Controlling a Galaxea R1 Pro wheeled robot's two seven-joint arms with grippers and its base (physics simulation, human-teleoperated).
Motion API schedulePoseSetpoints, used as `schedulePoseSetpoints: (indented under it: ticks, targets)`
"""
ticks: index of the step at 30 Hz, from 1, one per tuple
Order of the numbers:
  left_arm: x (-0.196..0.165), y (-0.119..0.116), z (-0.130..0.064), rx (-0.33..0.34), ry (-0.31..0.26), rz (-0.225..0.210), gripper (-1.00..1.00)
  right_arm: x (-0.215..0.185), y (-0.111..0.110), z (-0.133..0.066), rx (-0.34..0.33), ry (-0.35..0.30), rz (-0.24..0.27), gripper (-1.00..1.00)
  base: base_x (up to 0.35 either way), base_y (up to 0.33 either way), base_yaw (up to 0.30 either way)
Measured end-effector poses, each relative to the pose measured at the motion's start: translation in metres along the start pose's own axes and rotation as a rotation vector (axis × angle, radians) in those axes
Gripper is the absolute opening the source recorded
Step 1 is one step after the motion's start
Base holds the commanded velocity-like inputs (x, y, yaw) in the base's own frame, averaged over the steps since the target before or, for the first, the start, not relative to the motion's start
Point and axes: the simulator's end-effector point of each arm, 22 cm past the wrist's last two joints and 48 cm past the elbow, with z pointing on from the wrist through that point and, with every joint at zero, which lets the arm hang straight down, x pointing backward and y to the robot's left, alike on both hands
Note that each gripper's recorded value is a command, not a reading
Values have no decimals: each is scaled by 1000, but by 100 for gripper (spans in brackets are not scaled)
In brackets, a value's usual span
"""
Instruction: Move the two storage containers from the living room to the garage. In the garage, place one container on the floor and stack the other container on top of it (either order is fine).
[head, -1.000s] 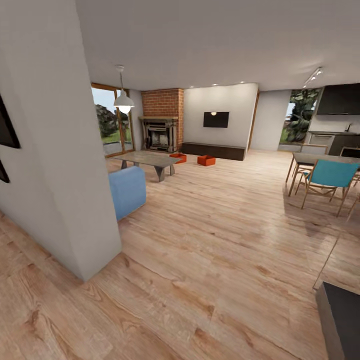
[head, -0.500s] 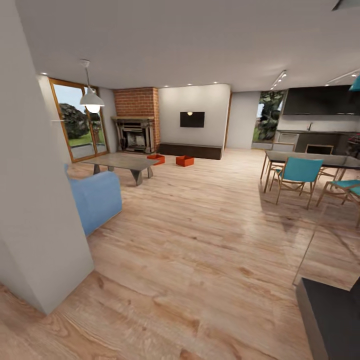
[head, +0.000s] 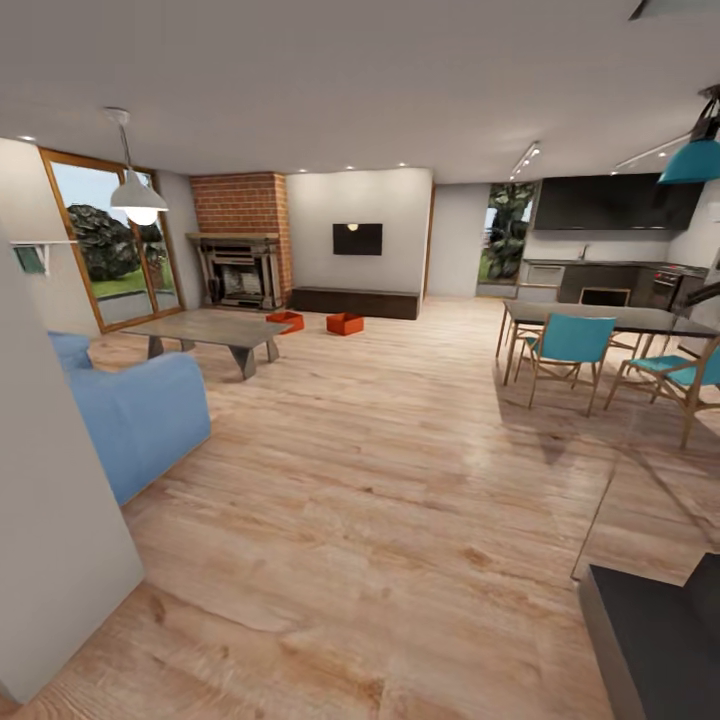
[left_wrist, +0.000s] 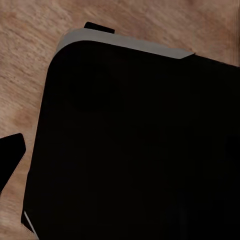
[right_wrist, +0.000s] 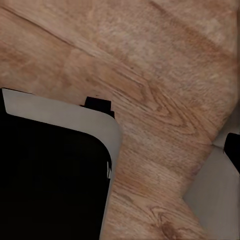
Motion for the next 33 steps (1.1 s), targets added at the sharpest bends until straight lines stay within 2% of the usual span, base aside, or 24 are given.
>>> schedulePoseSetpoints:
  ticks: [33]
  targets:
    - [1, 0, 0, 0, 5, 3, 100, 0, -1, 0, 2, 0, -4, 100, 322, 0, -1]
